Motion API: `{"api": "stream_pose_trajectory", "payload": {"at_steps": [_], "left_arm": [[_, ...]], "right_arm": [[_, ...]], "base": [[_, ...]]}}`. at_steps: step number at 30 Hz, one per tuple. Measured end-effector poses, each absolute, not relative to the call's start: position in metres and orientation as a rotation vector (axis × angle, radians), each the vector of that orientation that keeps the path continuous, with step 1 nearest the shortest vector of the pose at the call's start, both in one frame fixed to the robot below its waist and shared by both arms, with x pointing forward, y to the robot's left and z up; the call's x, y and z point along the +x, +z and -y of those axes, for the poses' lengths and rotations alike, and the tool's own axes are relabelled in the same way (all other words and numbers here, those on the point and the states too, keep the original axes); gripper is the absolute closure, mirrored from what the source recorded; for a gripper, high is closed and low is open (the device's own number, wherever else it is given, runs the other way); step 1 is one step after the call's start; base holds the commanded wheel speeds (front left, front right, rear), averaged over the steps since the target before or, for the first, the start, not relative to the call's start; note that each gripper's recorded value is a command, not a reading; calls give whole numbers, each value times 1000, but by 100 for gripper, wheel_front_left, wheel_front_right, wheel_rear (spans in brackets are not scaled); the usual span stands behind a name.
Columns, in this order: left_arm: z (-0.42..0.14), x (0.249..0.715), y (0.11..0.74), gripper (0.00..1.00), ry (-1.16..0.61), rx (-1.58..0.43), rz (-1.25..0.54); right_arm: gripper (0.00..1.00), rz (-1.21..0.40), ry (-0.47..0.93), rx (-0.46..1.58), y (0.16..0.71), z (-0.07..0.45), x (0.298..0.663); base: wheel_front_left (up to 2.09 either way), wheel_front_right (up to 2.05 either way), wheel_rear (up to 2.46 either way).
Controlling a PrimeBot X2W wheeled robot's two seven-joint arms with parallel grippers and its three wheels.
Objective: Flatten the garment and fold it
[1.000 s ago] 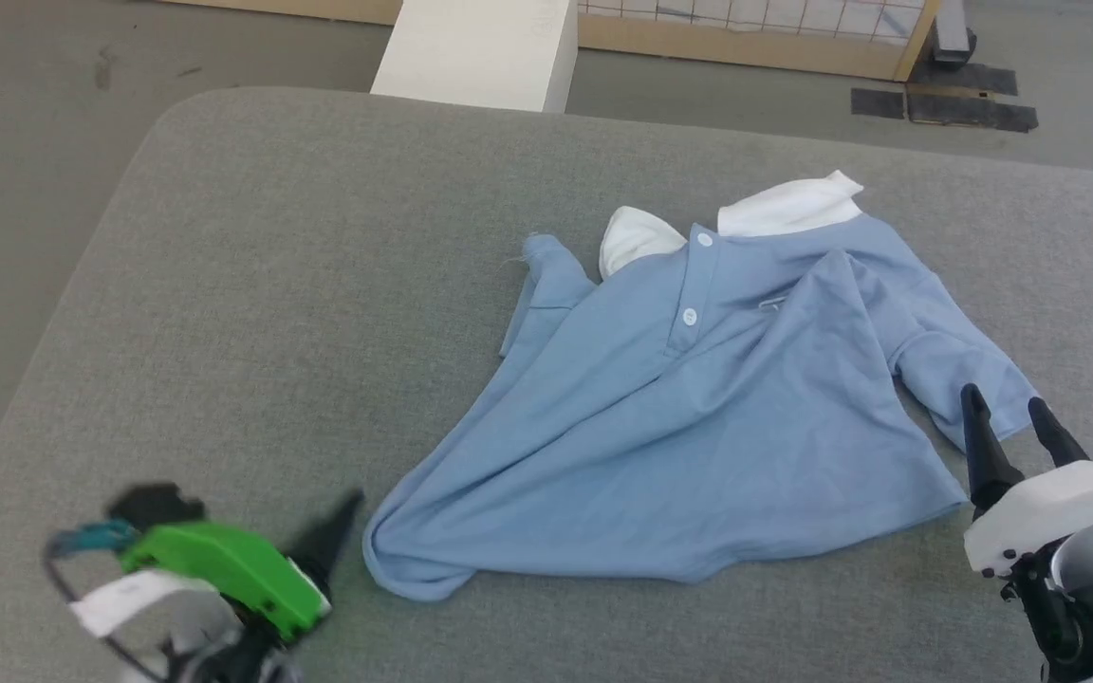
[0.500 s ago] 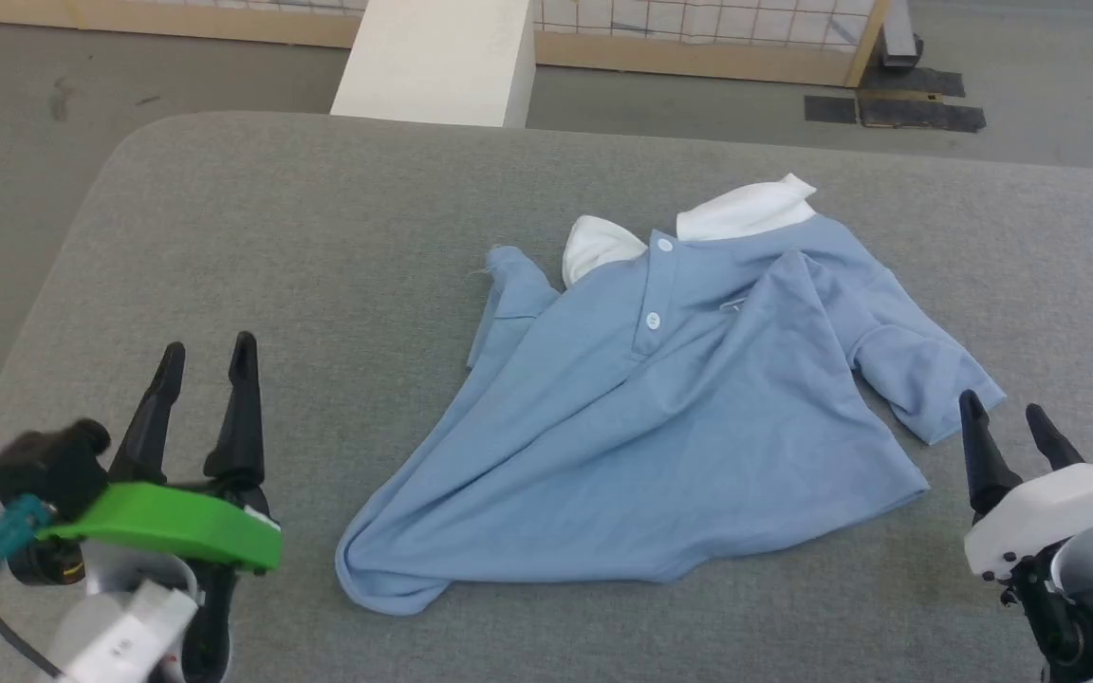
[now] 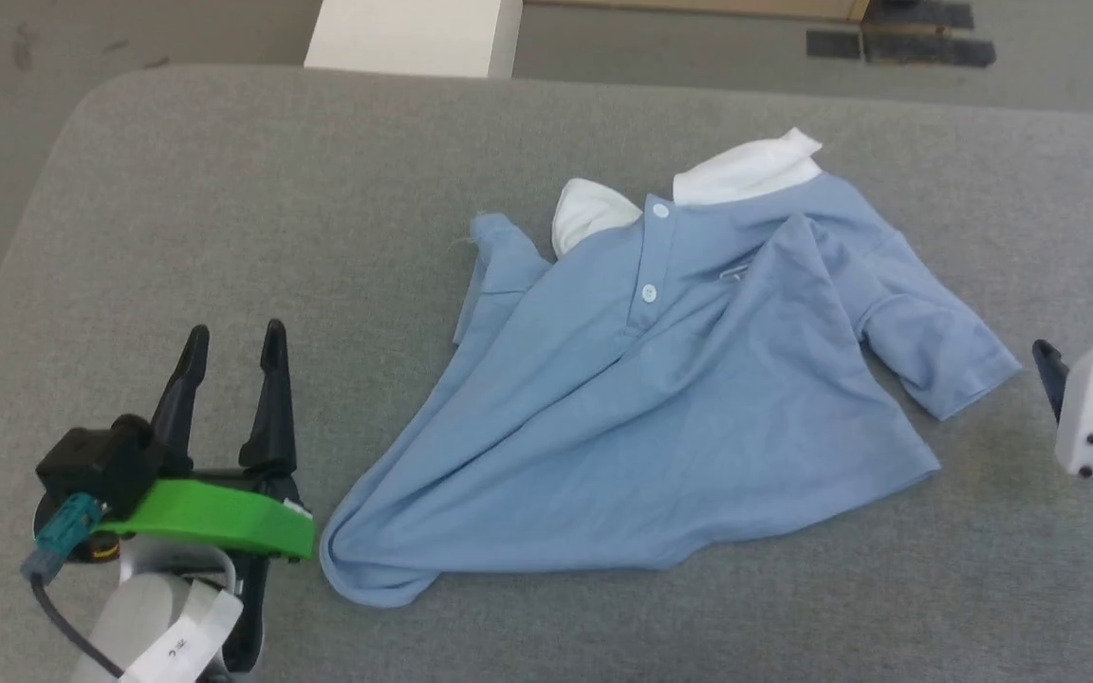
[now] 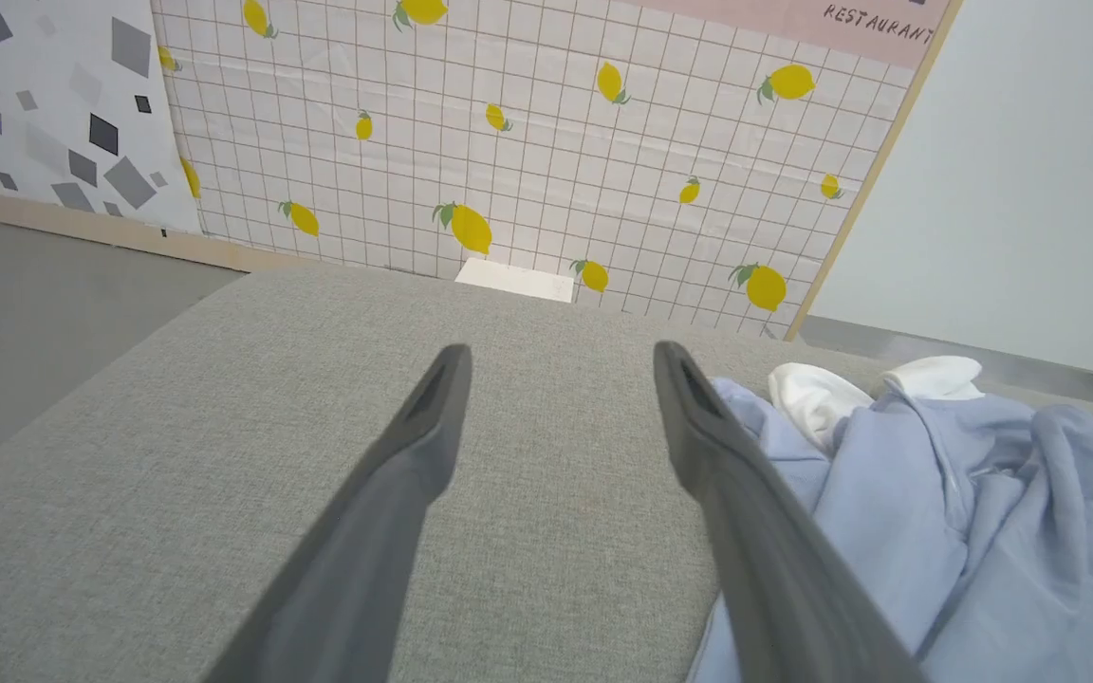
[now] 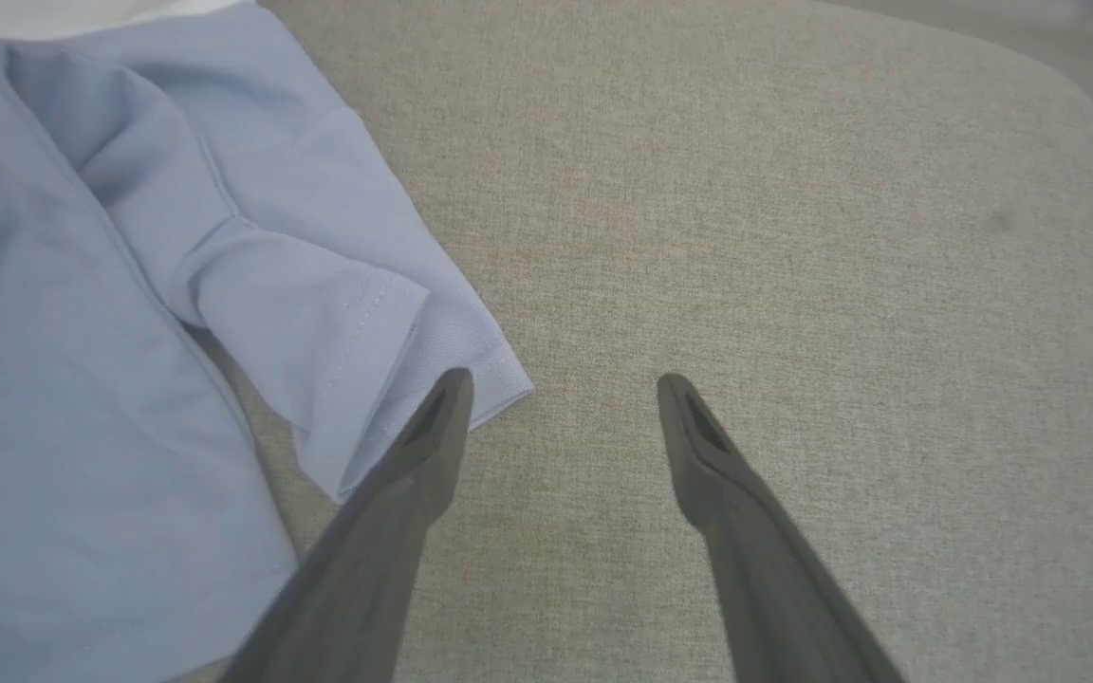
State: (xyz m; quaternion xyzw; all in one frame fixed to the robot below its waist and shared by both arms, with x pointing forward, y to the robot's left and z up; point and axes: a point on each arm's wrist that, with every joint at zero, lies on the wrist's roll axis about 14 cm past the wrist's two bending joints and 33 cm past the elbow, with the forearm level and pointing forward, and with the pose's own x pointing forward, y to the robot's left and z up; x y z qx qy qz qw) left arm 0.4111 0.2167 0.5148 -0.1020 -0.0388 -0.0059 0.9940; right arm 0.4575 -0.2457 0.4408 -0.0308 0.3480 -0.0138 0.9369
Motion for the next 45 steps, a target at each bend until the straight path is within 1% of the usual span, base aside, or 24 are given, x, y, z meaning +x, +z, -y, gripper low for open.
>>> {"api": "stream_pose_trajectory", "payload": {"at_steps": [4,8,12,16,17,18,19,22,24,26,30,32,36,41,42,43,45], "left_arm": [[-216,421,507,0,-14,-194,64],[-214,431,499,0,-18,-190,46],[-218,436,487,0,-2,-189,19],[-223,435,477,0,22,-189,-4],[-225,435,475,0,29,-188,-7],[-227,435,473,0,35,-187,-14],[-229,434,471,0,39,-186,-18],[-227,435,471,0,36,-188,-18],[-226,435,473,0,32,-189,-13],[-224,436,474,0,26,-192,-8],[-222,436,477,0,24,-200,-1],[-223,435,478,0,25,-201,0],[-225,433,478,0,31,-206,-1],[-225,432,480,0,32,-211,3],[-225,432,481,0,33,-216,4],[-225,432,481,0,34,-217,5],[-224,432,484,0,32,-218,9]], "right_arm": [[0,-870,15,-164,424,240,465],[0,-979,48,-238,407,236,472],[0,-1099,98,-280,379,225,467],[0,-1154,144,-286,369,216,469],[56,-1167,149,-286,368,215,469],[82,-1172,155,-289,368,215,470],[100,-1174,160,-294,368,214,470],[100,-1156,160,-277,373,215,472],[100,-1136,131,-257,378,223,475],[100,-1110,68,-245,386,244,479],[100,-1034,-102,-221,413,298,489],[100,-1019,-191,-209,422,324,487],[100,-1067,-305,-166,419,355,466],[100,-1163,-349,-74,389,353,428],[71,-1163,-352,-64,387,351,425],[0,-1139,-349,-52,389,348,426],[0,-1068,-341,-42,398,344,434]], "base": [[0,0,0],[0,0,0],[0,0,0],[0,0,0],[0,0,0],[0,0,0],[0,0,0],[0,0,0],[0,0,0],[0,0,0],[0,0,0],[0,0,0],[0,0,0],[0,0,0],[0,0,0],[0,0,0],[0,0,0]]}}
